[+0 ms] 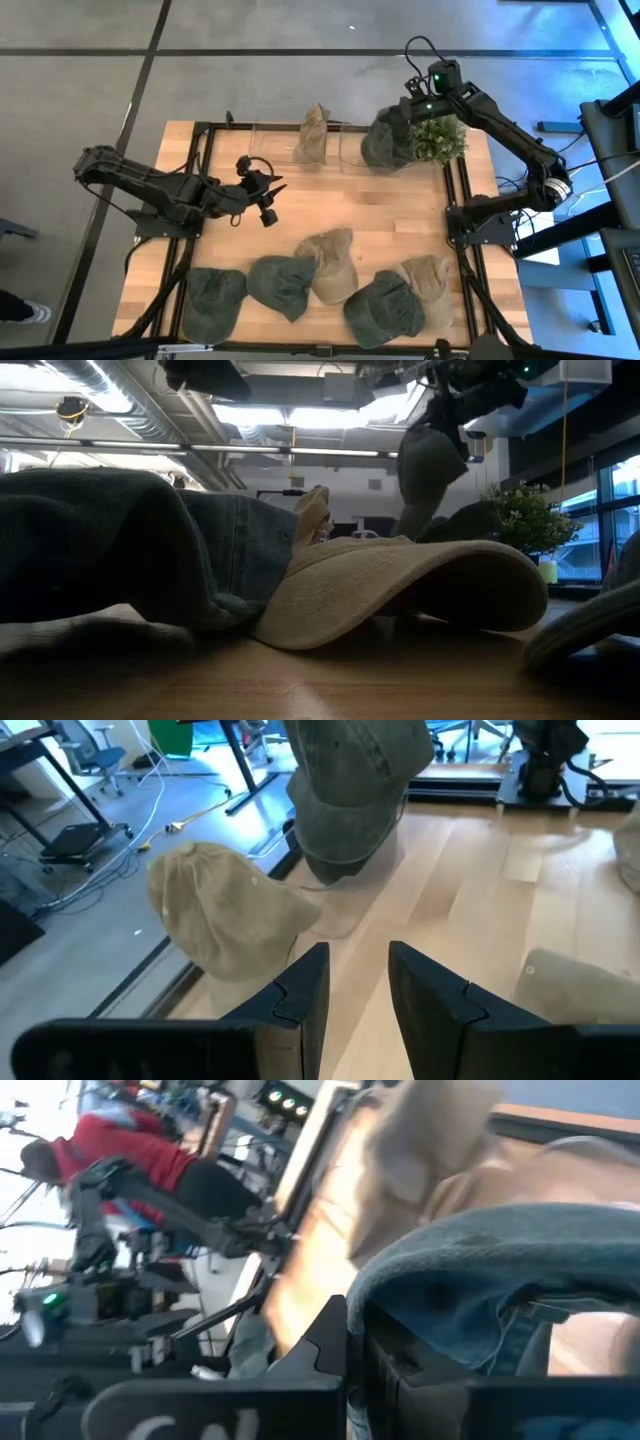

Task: Pick & Place hat
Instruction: Put the black cap into the right transparent bin

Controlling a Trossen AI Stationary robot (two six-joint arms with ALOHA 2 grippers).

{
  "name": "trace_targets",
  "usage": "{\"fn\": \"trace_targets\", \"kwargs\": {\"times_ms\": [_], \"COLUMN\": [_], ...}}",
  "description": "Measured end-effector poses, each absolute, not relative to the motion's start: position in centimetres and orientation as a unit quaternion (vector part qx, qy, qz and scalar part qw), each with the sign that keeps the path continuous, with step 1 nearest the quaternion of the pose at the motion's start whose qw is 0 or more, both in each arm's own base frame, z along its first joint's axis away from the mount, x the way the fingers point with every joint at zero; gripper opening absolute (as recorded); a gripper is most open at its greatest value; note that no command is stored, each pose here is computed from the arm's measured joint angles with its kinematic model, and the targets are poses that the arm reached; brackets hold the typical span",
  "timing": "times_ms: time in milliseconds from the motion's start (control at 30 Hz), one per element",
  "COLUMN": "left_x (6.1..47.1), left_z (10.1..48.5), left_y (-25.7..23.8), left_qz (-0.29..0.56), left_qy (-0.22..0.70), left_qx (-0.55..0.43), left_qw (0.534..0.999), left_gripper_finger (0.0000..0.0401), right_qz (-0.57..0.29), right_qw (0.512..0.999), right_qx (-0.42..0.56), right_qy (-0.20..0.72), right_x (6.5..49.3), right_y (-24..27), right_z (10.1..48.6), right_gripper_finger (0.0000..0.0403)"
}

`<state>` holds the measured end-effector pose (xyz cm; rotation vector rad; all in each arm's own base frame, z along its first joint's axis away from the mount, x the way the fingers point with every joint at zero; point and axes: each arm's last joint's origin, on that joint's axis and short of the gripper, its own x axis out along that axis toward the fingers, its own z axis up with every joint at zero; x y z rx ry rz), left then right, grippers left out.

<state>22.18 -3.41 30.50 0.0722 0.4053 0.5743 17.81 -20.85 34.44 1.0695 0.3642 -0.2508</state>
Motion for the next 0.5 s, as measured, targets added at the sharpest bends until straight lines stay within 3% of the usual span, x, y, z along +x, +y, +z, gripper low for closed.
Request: {"fn": "trace_targets", "kwargs": {"times_ms": [500], "left_x": [22.4], "left_z": [30.7], "left_y": [-2.9], "left_qz": [0.290], "left_qy": [0.189], "left_qx": [0.027], "left_qw": [0.938], "left_gripper_finger": [0.0102], "right_qz": [-0.185], "right_qw": [0.802], "right_qx": [0.511], "right_qy": [0.248], "right_x": [17.6], "right_y": [-23.9], "right_z": [30.0], "right_gripper_finger": [0.0010]}}
